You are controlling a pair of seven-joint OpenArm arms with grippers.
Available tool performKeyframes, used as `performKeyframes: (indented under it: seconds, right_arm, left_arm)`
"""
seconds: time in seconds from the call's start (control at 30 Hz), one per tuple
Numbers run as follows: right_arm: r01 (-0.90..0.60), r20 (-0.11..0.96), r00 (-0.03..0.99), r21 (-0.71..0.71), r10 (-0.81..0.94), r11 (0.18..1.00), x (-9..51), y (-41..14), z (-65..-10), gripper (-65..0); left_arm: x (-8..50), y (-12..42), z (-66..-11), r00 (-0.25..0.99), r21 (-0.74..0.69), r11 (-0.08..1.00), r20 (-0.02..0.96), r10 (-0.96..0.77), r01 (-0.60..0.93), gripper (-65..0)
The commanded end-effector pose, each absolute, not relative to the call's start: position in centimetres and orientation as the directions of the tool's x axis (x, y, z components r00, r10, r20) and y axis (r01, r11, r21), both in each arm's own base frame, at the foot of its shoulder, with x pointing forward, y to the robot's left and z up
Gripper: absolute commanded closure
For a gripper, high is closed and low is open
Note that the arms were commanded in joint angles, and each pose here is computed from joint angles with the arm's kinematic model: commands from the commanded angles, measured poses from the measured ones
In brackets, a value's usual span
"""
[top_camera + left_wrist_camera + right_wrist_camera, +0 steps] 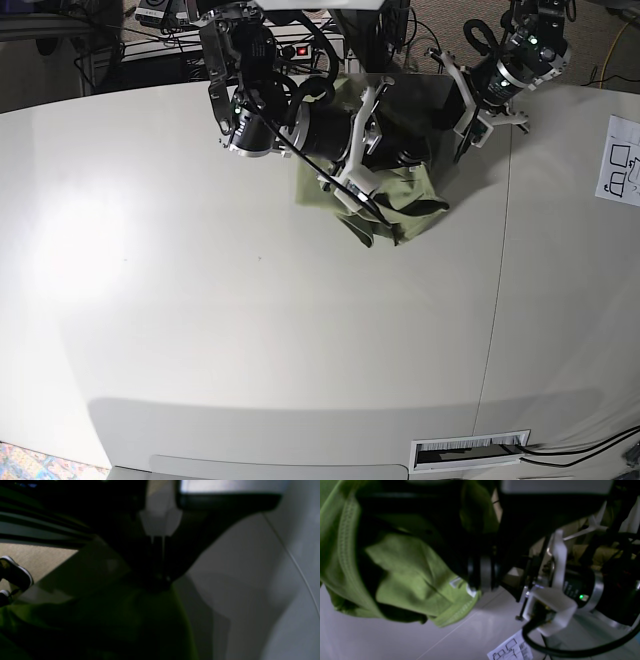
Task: Fold the T-shirt properly
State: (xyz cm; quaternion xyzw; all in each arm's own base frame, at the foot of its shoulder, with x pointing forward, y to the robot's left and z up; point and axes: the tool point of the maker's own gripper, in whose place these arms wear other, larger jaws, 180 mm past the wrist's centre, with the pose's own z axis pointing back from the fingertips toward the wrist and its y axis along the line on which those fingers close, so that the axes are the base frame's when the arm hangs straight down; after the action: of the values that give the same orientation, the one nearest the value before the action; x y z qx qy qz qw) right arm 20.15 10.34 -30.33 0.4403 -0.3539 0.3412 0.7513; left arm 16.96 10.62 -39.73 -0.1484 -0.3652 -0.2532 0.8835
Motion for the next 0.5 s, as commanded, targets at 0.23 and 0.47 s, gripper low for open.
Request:
performKeyframes:
  seconds: [0.23,0.47]
  right_arm:
    - [-0.869,0.871,0.459,0.398,0.177,0.295,19.0,12.8,-28.4,0.0]
    - [-0.887,0.881,0.426,0.363,0.205,0.284,18.6,13.5,-28.5,-4.2]
  left_arm:
    - [17.2,10.4,-39.1,0.590,-0.079,0.826,0.738,-0.327,0.558,0.0]
    - [17.2,10.5,-39.2,0.590,-0.076,0.826,0.737,-0.331,0.558,0.0]
